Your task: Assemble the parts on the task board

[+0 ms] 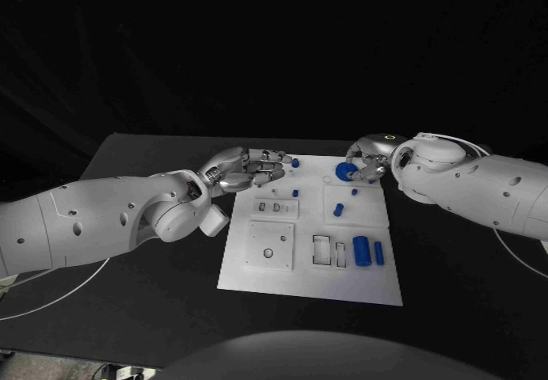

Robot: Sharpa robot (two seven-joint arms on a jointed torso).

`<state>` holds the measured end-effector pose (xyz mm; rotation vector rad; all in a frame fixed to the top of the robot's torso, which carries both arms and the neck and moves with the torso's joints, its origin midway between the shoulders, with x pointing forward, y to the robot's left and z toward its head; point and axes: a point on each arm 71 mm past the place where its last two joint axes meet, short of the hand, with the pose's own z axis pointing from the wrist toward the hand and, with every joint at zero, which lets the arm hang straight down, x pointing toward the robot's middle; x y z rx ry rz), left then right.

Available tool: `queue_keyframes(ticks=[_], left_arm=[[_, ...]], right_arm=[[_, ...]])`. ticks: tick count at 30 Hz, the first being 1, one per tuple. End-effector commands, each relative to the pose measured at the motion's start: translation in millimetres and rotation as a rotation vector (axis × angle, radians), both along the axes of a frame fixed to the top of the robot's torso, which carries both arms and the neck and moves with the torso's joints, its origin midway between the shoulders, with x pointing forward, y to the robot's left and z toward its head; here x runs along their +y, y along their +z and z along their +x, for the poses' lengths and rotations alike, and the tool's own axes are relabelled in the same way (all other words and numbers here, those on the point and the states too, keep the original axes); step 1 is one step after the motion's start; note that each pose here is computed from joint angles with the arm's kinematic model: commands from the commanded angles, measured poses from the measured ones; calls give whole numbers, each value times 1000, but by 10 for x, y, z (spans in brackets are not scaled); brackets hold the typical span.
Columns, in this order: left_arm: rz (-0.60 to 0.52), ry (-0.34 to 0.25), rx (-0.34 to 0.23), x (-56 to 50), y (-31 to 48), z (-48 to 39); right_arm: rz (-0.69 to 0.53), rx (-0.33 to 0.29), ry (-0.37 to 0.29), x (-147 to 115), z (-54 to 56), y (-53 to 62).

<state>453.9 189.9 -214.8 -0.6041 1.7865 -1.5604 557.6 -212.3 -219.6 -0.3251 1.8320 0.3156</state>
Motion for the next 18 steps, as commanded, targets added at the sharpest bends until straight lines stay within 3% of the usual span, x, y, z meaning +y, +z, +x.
queue_keyframes(ticks=[1, 18], left_arm=[[-12, -15, 5, -19, 7, -9], [-10, -7, 7, 9, 5, -5]], right_arm=[[-8, 1, 16, 12, -21, -49], [41, -86, 22, -42, -32, 55]])
